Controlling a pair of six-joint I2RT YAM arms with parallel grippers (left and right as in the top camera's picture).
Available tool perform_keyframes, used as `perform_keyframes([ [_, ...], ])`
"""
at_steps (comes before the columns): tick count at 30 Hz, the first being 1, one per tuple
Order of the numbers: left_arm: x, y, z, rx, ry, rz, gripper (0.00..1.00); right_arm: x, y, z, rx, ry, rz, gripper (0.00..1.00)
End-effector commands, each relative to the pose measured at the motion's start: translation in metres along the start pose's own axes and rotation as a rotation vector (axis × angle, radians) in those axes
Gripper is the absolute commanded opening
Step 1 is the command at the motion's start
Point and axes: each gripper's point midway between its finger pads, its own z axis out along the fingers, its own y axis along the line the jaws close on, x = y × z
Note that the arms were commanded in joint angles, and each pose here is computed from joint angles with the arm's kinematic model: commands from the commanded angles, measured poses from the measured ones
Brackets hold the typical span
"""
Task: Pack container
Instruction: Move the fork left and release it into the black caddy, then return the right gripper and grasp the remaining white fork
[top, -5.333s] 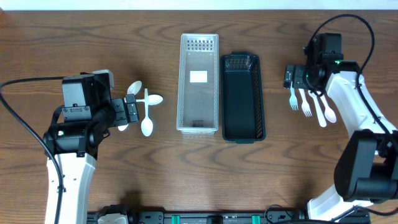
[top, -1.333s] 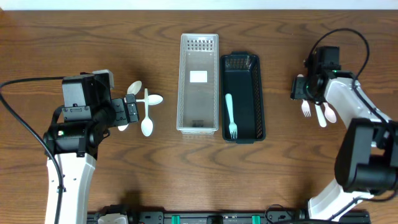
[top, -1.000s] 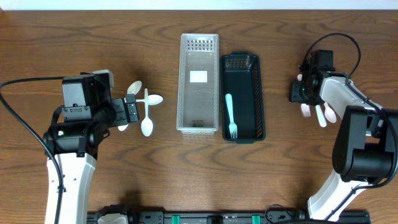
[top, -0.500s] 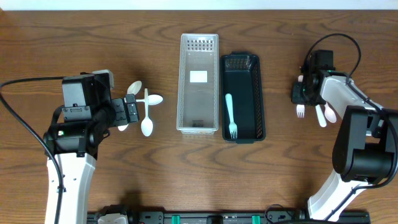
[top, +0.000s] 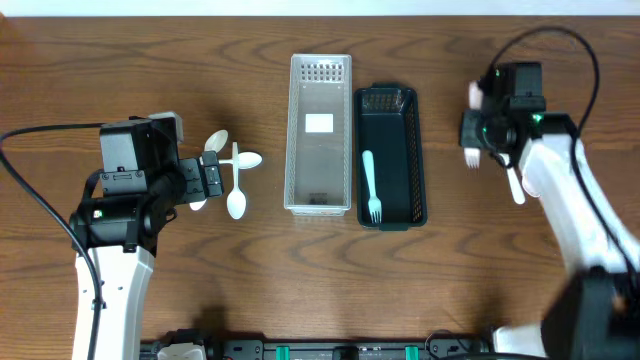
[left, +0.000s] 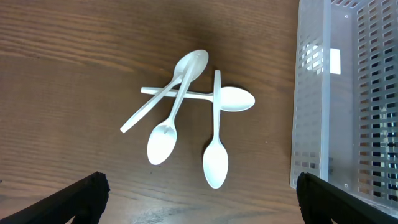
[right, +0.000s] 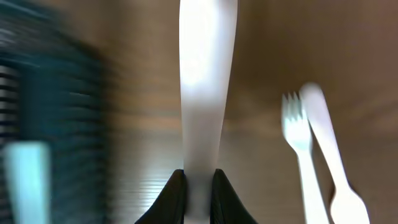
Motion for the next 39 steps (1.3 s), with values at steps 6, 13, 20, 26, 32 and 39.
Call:
perform_keyframes([
  [6, -0.006, 0.0, -0.003, 0.001, -0.013, -0.003, 0.98, 0.009, 0.105, -0.058, -0.161, -0.077, -0.077, 0.01],
  [13, -0.006, 0.0, -0.003, 0.001, -0.013, -0.003, 0.98, 0.078, 0.119, 0.018, -0.038, 0.133, -0.074, 0.01],
  [20, -0.006, 0.0, -0.003, 0.001, -0.013, -0.003, 0.98, 0.097, 0.126, 0.055, -0.021, 0.194, -0.14, 0.02],
  [26, -0.006, 0.0, -0.003, 0.001, -0.013, -0.003, 0.98, 0.023, 0.112, 0.011, -0.059, -0.014, -0.17, 0.58],
  [32, -0.006, 0.0, -0.003, 0.001, -0.013, -0.003, 0.98, -0.032, 0.028, -0.047, 0.028, -0.192, -0.013, 0.8],
  [39, -0.006, 0.0, -0.003, 0.001, -0.013, -0.003, 0.98, -0.007, -0.069, -0.043, 0.192, -0.054, 0.03, 0.86],
])
